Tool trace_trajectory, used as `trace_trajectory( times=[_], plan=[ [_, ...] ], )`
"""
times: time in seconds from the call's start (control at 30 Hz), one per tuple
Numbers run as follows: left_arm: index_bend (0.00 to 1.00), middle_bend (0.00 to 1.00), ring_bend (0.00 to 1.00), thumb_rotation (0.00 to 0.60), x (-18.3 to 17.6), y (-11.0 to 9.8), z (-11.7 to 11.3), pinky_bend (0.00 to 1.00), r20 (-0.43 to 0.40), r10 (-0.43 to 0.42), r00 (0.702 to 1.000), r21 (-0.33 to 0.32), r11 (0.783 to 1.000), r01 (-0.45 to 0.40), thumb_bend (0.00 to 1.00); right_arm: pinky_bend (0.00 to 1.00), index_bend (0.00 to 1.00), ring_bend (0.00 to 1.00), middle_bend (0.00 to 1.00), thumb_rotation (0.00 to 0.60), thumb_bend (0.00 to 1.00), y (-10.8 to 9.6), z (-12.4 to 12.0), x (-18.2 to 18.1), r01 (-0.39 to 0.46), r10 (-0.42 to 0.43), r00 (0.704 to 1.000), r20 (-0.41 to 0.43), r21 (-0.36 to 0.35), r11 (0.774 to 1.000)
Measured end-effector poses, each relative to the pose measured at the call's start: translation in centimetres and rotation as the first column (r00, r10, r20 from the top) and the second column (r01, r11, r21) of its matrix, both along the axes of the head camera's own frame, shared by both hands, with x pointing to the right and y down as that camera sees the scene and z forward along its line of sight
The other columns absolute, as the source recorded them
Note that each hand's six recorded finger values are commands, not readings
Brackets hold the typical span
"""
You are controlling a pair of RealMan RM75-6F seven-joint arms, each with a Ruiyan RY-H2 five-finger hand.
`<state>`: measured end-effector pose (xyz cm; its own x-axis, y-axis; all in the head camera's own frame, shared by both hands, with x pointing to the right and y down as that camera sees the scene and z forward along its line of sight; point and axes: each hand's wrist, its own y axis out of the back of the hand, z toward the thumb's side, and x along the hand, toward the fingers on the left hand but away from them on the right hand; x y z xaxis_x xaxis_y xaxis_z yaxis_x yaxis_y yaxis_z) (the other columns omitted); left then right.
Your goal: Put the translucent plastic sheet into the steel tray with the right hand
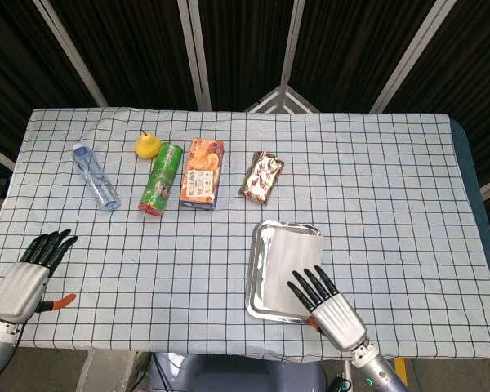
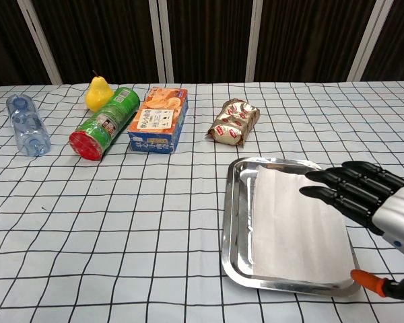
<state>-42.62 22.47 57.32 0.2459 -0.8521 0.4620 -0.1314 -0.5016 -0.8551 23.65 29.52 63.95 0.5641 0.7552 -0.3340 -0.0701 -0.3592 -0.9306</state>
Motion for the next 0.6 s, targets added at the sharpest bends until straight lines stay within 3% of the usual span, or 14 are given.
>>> trace_trajectory(
  times=[0.4,0.6],
  plan=[
    [0.00,0.00,0.00,0.600,0.0,0.0,0.1,0.00,0.000,0.001,1.000,-0.003,1.000,-0.001,0.01,0.00,0.00,0.00,0.00,0.600,0.98,-4.6,-1.8,2.6,-0.041,0.051,0.986,-0.159,0.063,0.997],
    [0.00,0.00,0.00,0.600,0.0,0.0,0.1,0.00,0.003,-0.001,1.000,-0.002,1.000,0.001,0.01,0.00,0.08,0.00,0.04,0.600,1.00,-5.1,-1.0,2.9,-0.019,0.014,0.969,-0.245,-0.017,1.000]
  ],
)
